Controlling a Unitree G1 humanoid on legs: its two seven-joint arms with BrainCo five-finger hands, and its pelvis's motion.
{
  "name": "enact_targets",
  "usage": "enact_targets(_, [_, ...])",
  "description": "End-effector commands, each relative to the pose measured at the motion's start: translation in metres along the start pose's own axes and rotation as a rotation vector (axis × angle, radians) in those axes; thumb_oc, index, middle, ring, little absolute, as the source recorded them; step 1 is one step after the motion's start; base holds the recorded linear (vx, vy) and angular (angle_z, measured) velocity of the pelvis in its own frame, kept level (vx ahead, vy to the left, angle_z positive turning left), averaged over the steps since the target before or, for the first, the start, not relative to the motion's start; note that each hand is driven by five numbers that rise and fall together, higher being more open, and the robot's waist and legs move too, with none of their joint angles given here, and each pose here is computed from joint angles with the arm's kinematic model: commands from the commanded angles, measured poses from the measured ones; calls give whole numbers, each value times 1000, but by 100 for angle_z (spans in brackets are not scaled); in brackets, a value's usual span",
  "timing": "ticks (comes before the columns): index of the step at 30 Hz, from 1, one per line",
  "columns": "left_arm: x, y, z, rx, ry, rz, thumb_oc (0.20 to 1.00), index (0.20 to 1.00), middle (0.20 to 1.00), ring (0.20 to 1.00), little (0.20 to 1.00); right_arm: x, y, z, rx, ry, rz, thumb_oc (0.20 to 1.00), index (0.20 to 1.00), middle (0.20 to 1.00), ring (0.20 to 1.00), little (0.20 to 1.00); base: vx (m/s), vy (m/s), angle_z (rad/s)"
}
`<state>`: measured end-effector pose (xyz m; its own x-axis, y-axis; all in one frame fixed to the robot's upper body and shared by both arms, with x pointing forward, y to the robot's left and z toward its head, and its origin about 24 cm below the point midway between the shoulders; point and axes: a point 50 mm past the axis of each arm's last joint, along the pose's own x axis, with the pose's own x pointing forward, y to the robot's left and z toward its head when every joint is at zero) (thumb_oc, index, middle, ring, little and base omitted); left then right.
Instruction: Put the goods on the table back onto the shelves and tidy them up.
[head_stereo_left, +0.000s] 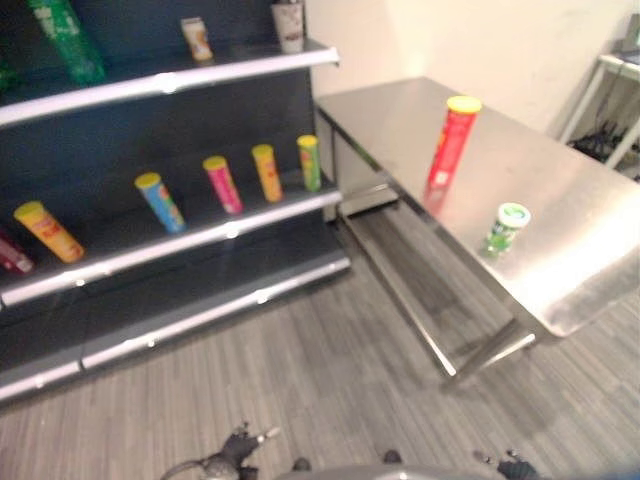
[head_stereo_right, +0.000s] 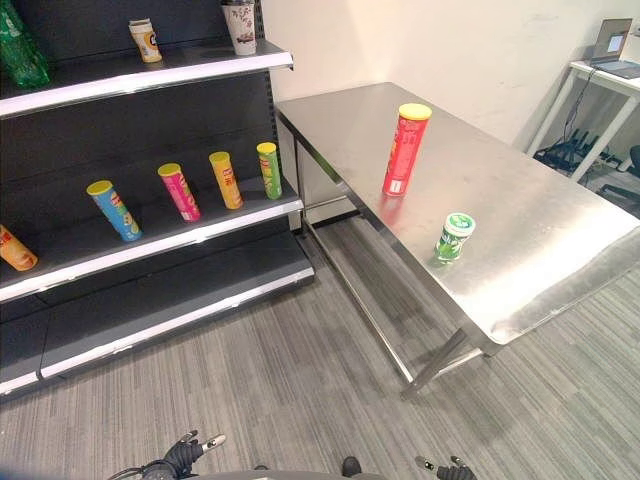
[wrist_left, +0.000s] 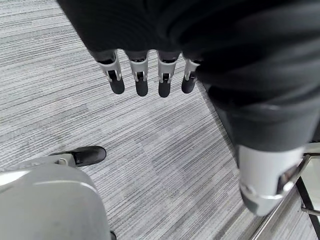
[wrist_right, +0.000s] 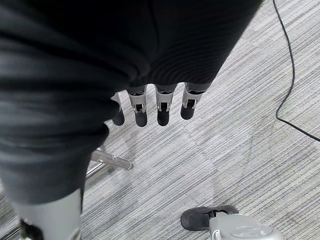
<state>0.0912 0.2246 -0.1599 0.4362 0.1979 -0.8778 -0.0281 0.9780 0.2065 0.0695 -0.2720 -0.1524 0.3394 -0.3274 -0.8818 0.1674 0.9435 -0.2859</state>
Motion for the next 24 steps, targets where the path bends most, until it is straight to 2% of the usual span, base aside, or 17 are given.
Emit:
enact_targets(1, [5,11,20,39,-55,32,1000,1000,1000,1000,1000,3,2,22,79,-82,-22,1000,1000,1000,1000,1000,0,0,0])
enact_targets(15, [5,25,45,-87,-159,76,1000,1000,1000,1000,1000,2,-6,37,104,-159,-32,1000,1000,1000,1000,1000,-27,-92,-18])
enact_targets(18, [4,23,33,-86,-123,72,1000,1000,1000,1000,1000,1,-13,37,135,-160,-53,1000,1000,1000,1000,1000,176,8,-16])
enact_targets(24, [-1,21,-4,-80,-6,74,1000,1000,1000,1000,1000,1,-24,54,25,-212,-86,1000,1000,1000,1000,1000,399,116,-25])
